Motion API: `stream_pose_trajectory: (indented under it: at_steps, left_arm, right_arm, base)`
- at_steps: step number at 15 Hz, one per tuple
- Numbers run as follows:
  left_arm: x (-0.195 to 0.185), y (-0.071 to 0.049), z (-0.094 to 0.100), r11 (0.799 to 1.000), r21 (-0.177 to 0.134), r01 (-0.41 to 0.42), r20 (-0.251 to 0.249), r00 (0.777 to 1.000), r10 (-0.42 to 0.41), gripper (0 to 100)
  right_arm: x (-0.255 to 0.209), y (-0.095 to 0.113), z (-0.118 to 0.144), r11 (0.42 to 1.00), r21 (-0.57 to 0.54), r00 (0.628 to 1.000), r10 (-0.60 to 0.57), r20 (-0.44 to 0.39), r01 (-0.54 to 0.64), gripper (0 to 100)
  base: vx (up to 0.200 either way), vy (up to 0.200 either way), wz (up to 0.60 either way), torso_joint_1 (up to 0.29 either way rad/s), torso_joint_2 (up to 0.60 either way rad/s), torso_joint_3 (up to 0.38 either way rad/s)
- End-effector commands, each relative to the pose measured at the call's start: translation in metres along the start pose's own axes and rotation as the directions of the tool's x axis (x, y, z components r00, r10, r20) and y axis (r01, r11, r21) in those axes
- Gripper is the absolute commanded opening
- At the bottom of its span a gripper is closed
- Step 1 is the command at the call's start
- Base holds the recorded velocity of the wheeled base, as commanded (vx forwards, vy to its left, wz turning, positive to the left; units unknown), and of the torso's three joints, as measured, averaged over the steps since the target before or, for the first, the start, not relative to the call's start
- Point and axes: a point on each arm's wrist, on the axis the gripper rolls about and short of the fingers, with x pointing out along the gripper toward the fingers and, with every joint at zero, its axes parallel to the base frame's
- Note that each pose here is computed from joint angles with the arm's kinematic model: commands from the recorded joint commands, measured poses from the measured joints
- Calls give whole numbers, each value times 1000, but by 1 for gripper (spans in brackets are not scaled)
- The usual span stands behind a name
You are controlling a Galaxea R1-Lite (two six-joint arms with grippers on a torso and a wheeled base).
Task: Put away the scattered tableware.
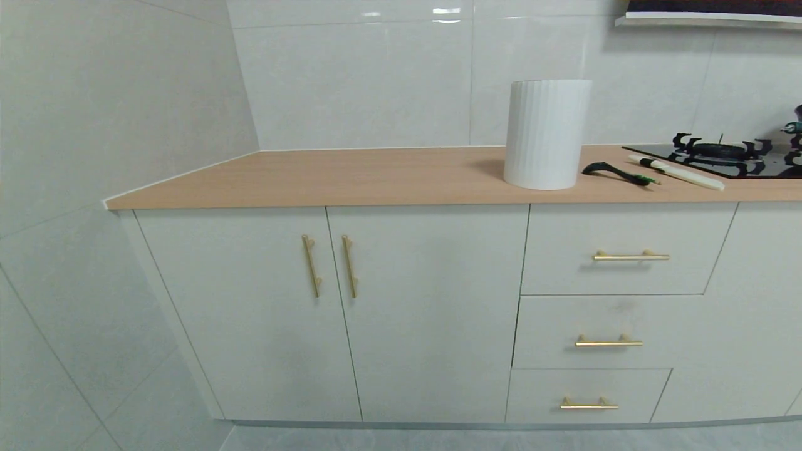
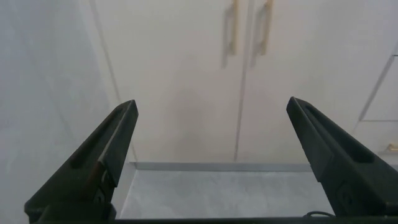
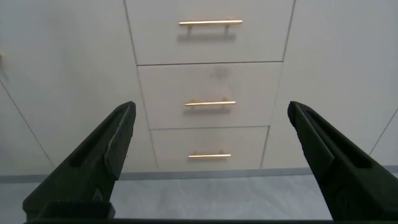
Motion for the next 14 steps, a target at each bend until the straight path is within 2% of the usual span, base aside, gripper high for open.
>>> stream_pose_trajectory:
  at_steps: [1,7,14]
  left_arm:
    - [0,0,0,1000,0,0,0,1000,0,100]
    - [0,0,0,1000,0,0,0,1000,0,100]
    - [0,0,0,1000,-2,0,0,1000,0,100]
  right_arm:
    - [0,0,0,1000,0,1000,1,-2,-1,100]
    - [0,0,0,1000,0,1000,1,-2,-1,100]
    - [0,0,0,1000,2,1000,1,0,-1,100]
  base:
    - [0,-200,0,7,7,2]
    - [0,-200,0,3,5,5]
    - [0,0,0,0,0,0]
